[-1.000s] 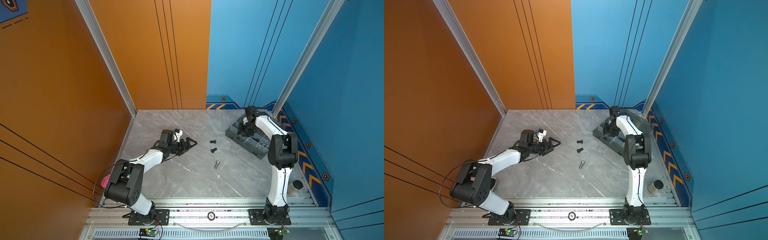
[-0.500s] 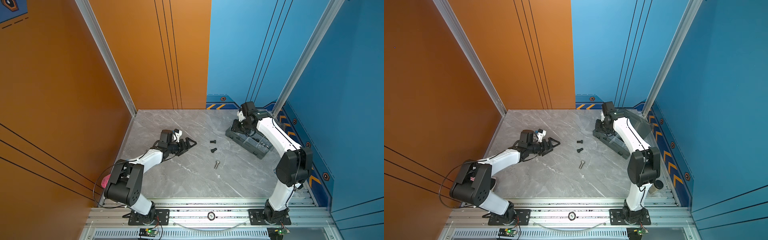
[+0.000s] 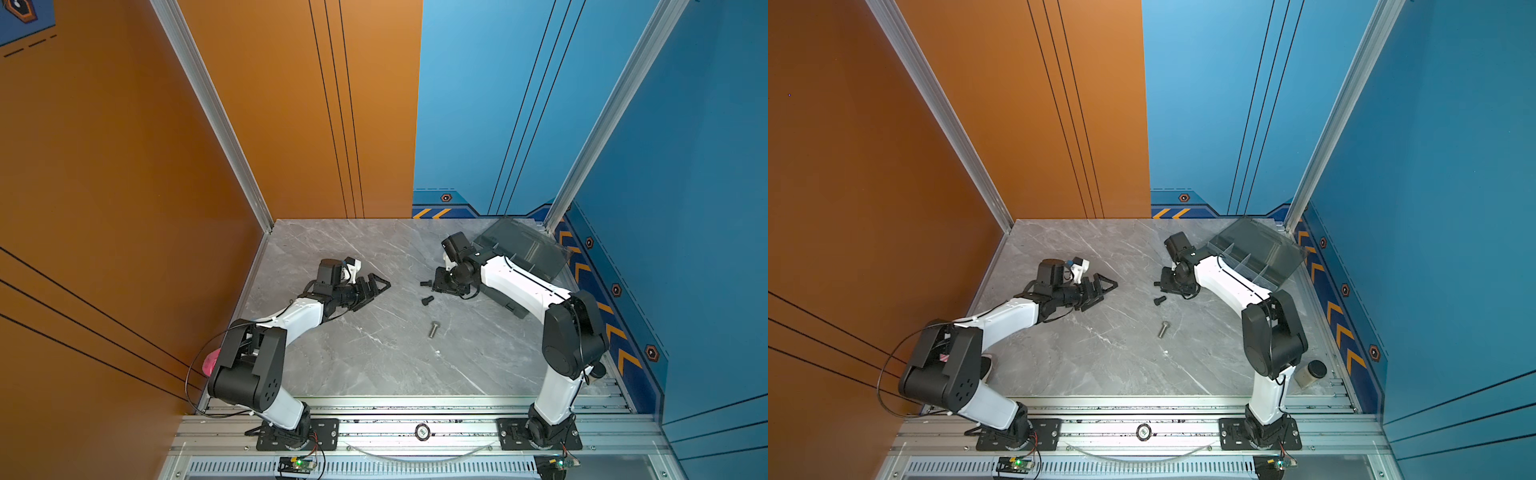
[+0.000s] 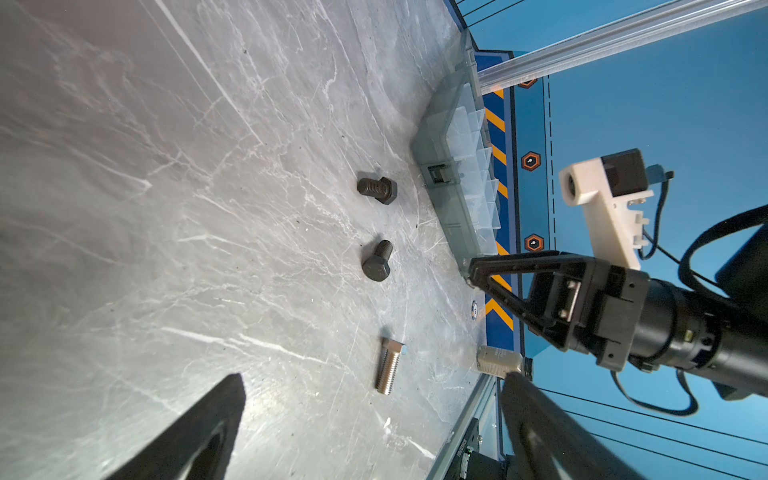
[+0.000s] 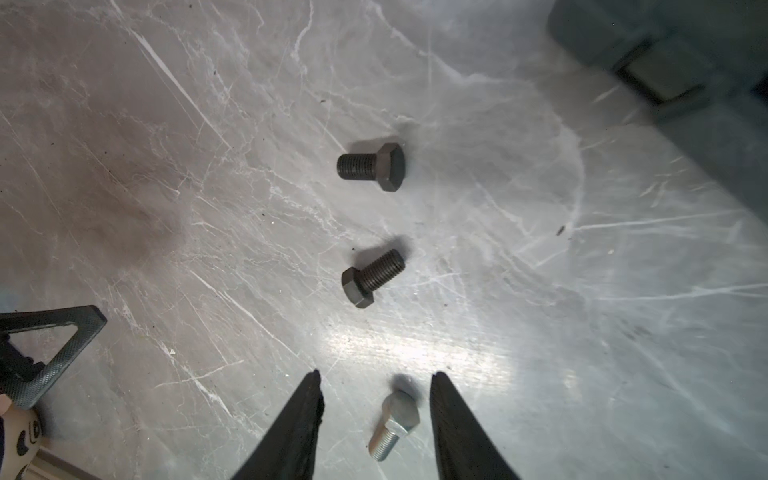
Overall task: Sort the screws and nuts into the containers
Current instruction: 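Move the right gripper back over another black hex bolt, then lower the right gripper around the black hex bolt and close it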
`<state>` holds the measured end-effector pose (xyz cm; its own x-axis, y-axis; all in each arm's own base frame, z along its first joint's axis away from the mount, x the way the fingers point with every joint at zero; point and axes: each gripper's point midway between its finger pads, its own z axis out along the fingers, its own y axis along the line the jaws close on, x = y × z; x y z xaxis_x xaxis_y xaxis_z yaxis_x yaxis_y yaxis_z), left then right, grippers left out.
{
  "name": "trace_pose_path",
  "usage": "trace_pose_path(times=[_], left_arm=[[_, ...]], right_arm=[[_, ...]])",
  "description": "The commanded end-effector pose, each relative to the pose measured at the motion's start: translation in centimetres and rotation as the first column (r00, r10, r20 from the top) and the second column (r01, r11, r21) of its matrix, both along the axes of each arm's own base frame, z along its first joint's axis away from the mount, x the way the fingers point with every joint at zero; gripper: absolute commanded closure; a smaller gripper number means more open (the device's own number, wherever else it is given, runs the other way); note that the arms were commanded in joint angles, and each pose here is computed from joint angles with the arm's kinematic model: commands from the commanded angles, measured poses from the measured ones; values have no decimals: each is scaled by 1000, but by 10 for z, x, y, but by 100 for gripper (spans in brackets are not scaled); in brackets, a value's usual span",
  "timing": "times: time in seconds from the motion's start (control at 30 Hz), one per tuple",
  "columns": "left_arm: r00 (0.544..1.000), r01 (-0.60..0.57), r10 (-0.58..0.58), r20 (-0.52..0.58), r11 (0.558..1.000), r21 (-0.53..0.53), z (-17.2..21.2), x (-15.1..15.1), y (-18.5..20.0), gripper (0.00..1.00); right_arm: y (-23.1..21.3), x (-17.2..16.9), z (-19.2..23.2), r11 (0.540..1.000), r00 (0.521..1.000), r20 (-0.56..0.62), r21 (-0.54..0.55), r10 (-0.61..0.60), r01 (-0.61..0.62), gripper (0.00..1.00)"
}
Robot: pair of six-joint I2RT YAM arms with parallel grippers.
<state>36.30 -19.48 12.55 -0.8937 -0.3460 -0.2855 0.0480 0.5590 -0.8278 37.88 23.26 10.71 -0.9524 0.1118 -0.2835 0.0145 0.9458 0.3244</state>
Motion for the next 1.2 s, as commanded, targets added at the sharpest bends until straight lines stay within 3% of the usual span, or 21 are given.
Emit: trace_pose_path(times=[0.0, 0.37, 0.57, 0.77, 1.17], left_arm=[[1000, 4, -4, 16, 1000, 4, 0, -3, 5, 2], [1000, -16, 16, 5, 1000, -4, -7, -4, 13, 2], [1000, -10, 10, 2, 1000, -12, -9, -2, 13, 2], [1000, -8, 8, -10, 1000, -25, -13, 0, 13, 2], [1000, -4, 3, -13, 999, -41, -15, 1, 13, 2]], right_arm=[[9, 11, -19, 998, 998, 7, -5, -63, 63, 54], [16, 5, -54, 990, 988, -71, -53, -136, 133, 53], [26, 6, -62, 982, 977, -94, -12, -190, 190, 52], [28, 8, -73, 943, 941, -103, 41, -323, 329, 52], [21, 2, -91, 921, 913, -115, -38, -390, 389, 52]])
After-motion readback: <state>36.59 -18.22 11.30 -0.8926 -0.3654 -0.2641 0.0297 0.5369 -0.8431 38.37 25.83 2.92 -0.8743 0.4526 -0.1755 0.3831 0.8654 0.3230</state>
